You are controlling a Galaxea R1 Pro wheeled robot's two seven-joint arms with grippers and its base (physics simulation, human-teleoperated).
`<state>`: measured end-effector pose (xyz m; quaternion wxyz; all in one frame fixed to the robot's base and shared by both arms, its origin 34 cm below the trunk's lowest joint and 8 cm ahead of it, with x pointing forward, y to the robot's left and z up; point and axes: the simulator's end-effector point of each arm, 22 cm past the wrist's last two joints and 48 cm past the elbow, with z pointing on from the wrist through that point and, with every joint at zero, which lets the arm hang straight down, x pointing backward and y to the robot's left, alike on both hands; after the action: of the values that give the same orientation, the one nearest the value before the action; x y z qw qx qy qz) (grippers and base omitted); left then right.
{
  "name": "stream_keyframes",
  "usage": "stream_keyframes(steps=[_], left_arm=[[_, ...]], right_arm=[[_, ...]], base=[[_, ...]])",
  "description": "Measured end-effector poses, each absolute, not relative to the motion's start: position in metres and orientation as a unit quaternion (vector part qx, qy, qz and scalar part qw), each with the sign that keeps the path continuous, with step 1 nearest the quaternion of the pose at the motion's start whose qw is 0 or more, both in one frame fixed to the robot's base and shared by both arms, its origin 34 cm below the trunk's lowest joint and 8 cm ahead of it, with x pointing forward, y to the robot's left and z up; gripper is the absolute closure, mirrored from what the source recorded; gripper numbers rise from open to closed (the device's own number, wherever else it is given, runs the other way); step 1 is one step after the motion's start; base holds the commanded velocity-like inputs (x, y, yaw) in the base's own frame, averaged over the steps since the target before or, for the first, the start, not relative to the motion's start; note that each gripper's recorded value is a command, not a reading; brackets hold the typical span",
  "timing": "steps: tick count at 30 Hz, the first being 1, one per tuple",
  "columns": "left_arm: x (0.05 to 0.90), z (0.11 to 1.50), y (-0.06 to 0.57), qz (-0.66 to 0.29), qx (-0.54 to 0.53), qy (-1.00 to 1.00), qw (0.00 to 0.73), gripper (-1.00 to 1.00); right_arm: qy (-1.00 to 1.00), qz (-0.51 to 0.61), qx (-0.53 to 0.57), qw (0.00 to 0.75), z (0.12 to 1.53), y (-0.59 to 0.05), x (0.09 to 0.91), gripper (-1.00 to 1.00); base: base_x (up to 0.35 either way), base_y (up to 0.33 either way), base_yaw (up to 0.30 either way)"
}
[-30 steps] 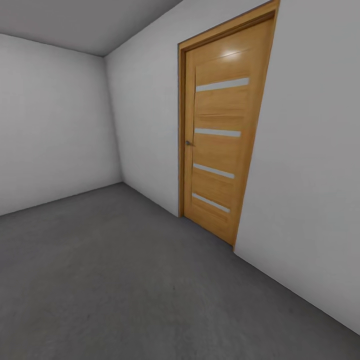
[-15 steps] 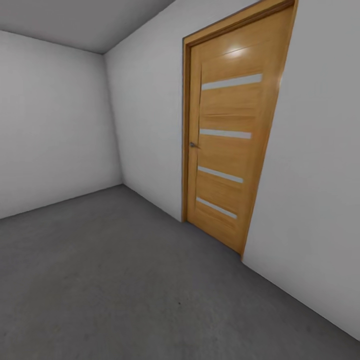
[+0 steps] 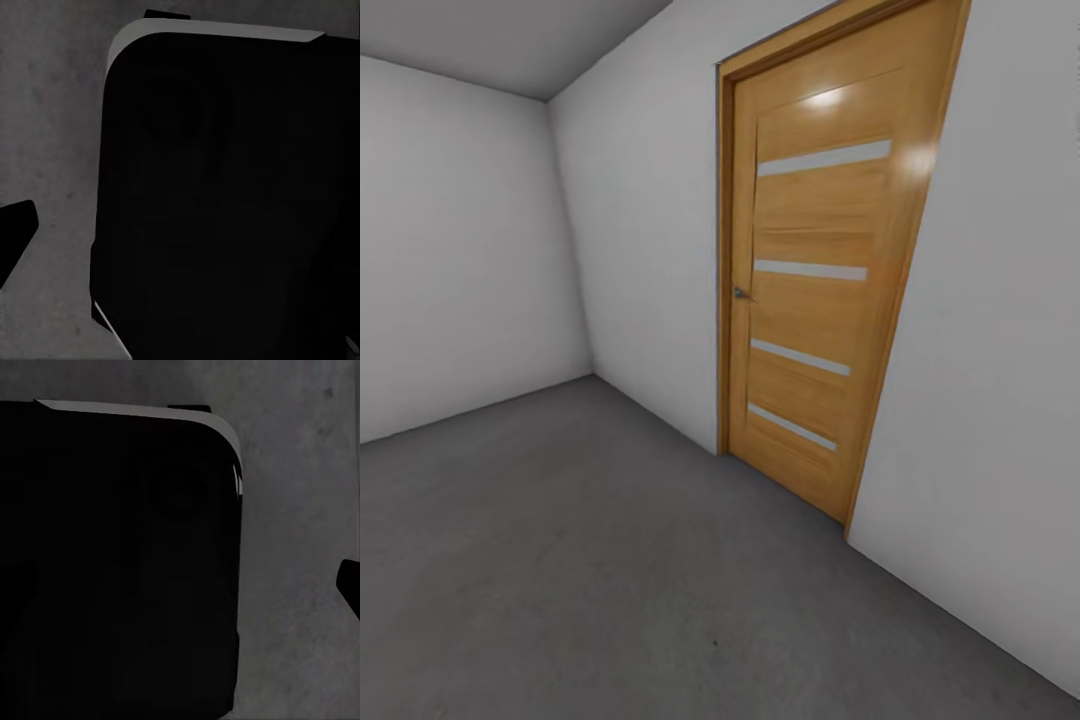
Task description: Move the two storage containers from the living room to the garage. In the garage, place one container on the floor and stack the other container on top of it (either order is fine).
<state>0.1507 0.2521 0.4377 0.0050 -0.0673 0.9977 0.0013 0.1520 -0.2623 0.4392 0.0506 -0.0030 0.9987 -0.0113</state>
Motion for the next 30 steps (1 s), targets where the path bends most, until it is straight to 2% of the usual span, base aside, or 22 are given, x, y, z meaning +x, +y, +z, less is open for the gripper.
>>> stream_keyframes(steps=[15,30], left_arm=[[0.1514,0.4377,0.2518,0.001,-0.067,0.998,0.006,-1.00],[0.1518,0.4377,0.2519,0.001,-0.067,0.998,0.007,-1.00]], right_arm=[[0.999,-0.011,-0.003,0.051,0.4392,-0.2624,0.1520,-1.00],[0.999,-0.012,-0.004,0.050,0.4392,-0.2633,0.1520,-1.00]], base=[[0.325,0.053,-0.232],[0.325,0.159,-0.029]])
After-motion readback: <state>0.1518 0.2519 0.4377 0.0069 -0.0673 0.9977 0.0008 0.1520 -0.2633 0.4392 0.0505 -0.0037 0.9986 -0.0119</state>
